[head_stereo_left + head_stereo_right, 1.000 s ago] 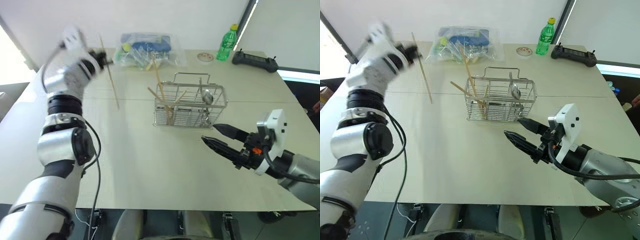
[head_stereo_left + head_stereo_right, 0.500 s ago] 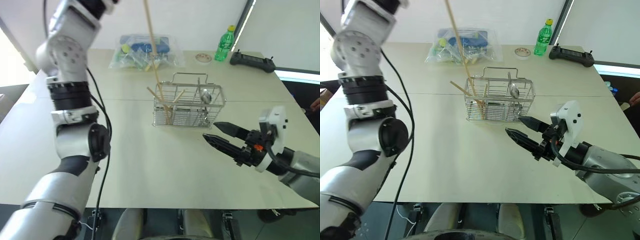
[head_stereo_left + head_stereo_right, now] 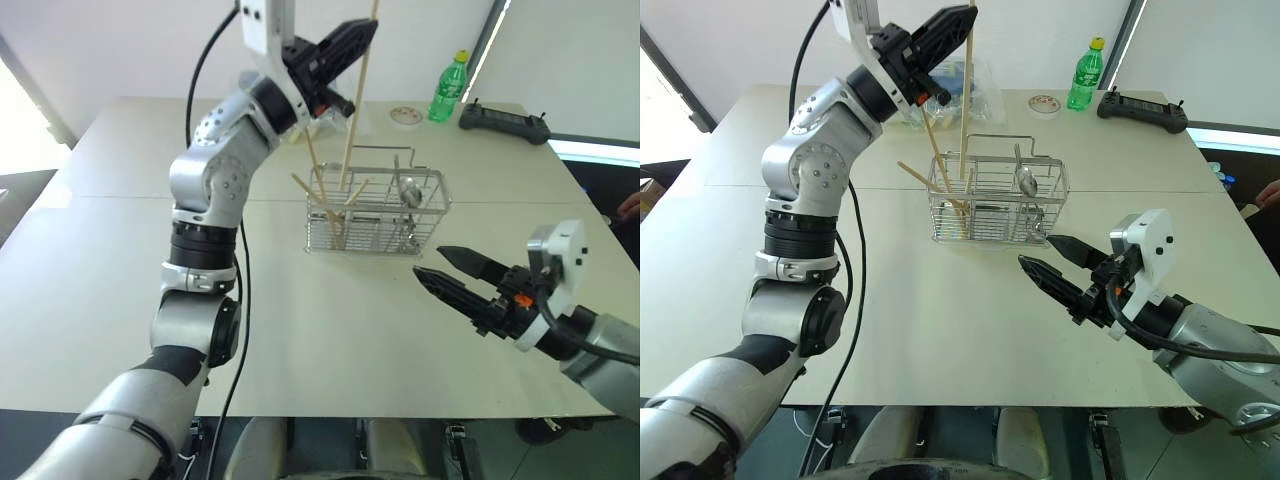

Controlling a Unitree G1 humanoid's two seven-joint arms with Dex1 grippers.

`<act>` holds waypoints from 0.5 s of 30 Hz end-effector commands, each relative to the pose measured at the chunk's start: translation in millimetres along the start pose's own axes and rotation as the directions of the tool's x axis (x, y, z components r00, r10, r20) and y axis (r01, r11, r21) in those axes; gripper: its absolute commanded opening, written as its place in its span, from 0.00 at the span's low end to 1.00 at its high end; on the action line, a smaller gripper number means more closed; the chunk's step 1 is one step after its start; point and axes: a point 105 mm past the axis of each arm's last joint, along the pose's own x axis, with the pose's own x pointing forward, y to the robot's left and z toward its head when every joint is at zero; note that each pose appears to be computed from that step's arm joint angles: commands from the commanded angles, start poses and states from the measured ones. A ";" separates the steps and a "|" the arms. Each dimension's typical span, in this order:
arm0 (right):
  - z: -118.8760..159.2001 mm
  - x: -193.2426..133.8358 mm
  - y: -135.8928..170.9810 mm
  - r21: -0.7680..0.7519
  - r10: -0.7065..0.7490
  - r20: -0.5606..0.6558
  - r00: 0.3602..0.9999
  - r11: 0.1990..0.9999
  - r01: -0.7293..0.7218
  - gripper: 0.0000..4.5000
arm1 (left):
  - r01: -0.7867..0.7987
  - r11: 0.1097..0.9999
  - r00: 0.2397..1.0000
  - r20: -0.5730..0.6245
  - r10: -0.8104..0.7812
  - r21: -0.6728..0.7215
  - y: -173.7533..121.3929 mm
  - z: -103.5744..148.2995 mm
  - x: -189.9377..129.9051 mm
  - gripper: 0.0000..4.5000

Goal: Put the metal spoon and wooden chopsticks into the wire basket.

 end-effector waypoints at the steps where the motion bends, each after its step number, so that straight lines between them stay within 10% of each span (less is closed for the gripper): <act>1: 15.5 -2.0 4.6 -0.031 0.004 0.064 0.998 1.000 -0.002 0.66 | -0.004 1.000 0.999 0.037 0.003 0.028 -0.1 7.5 1.2 0.16; 9: 19.3 -1.2 0.7 -0.030 -0.003 0.068 0.998 1.000 0.005 0.66 | 0.009 0.999 0.999 0.034 -0.007 -0.042 -3.3 6.5 -1.3 0.98; 15: 30.7 -8.7 -15.2 -0.097 -0.030 0.058 0.998 0.995 0.035 0.66 | 0.114 0.993 0.992 -0.056 -0.114 0.003 4.4 20.8 -27.0 0.98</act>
